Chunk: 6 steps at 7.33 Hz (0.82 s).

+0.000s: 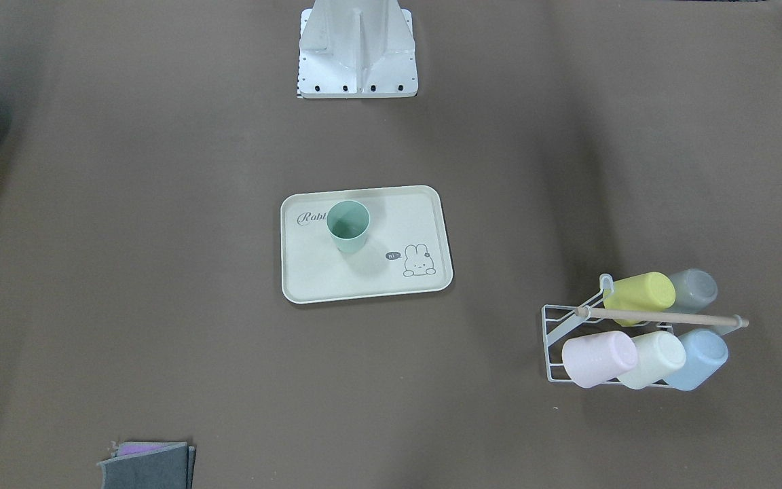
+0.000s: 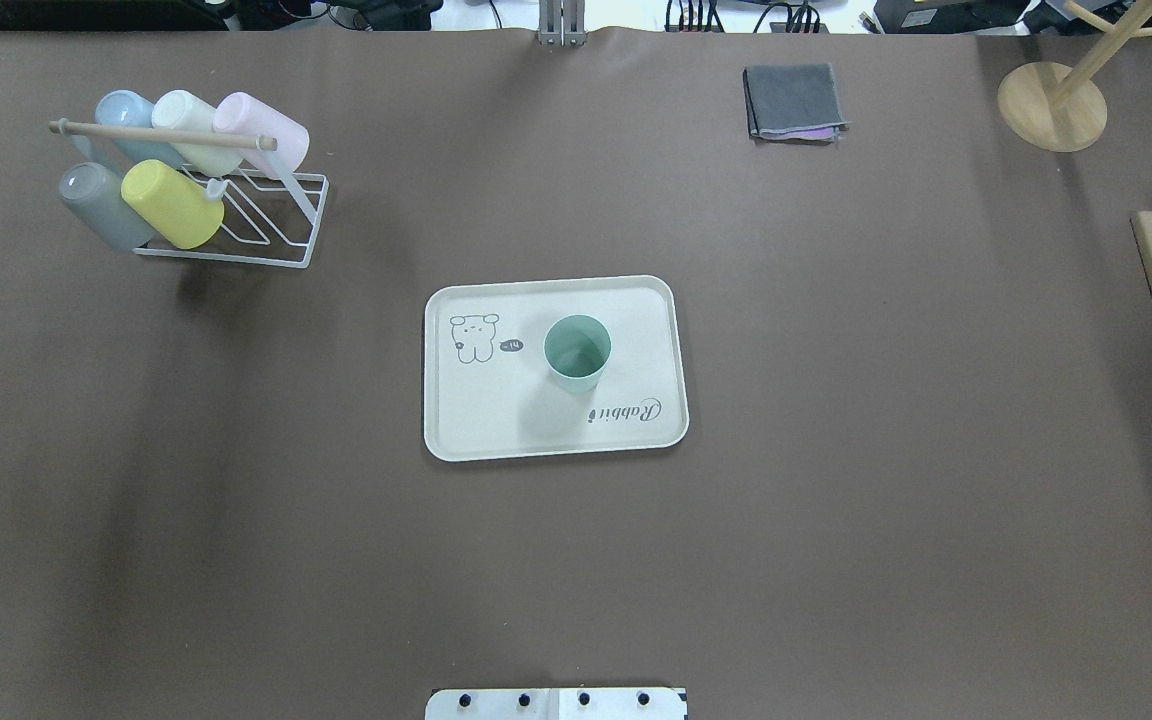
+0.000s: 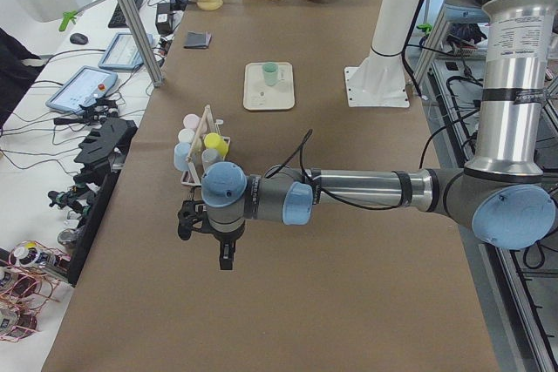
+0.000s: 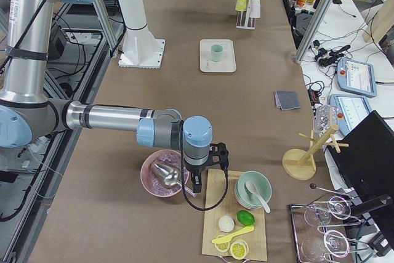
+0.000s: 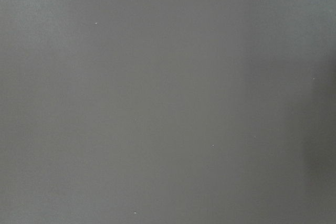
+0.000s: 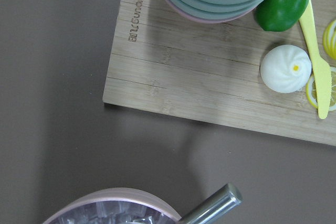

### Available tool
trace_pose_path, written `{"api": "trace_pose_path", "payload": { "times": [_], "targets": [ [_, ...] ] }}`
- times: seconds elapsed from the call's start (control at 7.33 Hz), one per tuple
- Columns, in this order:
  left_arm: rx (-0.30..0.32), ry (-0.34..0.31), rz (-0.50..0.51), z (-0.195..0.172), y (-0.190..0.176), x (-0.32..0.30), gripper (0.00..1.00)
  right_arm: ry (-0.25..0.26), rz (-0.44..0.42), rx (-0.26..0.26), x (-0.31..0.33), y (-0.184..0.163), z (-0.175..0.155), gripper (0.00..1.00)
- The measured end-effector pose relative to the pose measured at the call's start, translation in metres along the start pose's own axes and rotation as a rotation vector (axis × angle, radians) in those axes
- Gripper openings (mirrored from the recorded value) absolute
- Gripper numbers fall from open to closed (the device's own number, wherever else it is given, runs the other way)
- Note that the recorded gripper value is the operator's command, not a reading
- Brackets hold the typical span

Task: Pick up and place green cup on tray

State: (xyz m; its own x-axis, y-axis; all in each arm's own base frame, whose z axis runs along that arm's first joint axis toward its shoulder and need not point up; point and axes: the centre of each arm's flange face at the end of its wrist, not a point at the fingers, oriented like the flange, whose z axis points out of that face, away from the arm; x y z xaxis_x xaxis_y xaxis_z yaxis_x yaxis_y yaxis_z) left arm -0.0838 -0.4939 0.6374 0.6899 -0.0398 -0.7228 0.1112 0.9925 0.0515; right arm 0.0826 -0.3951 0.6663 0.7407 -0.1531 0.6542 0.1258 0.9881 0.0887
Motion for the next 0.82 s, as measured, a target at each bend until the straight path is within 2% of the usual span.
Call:
{"api": "trace_pose_path", "payload": {
  "times": [0.41, 0.82],
  "targets": [
    [-0.009, -0.028, -0.015, 0.004, 0.022, -0.009, 0.98, 0.000, -0.001, 0.001, 0.000, 0.000, 0.000, 1.00],
    [0.000, -0.022, -0.014, -0.002, 0.020, -0.006, 0.98, 0.000, -0.002, 0.002, -0.001, 0.000, -0.001, 1.00]
  ]
}}
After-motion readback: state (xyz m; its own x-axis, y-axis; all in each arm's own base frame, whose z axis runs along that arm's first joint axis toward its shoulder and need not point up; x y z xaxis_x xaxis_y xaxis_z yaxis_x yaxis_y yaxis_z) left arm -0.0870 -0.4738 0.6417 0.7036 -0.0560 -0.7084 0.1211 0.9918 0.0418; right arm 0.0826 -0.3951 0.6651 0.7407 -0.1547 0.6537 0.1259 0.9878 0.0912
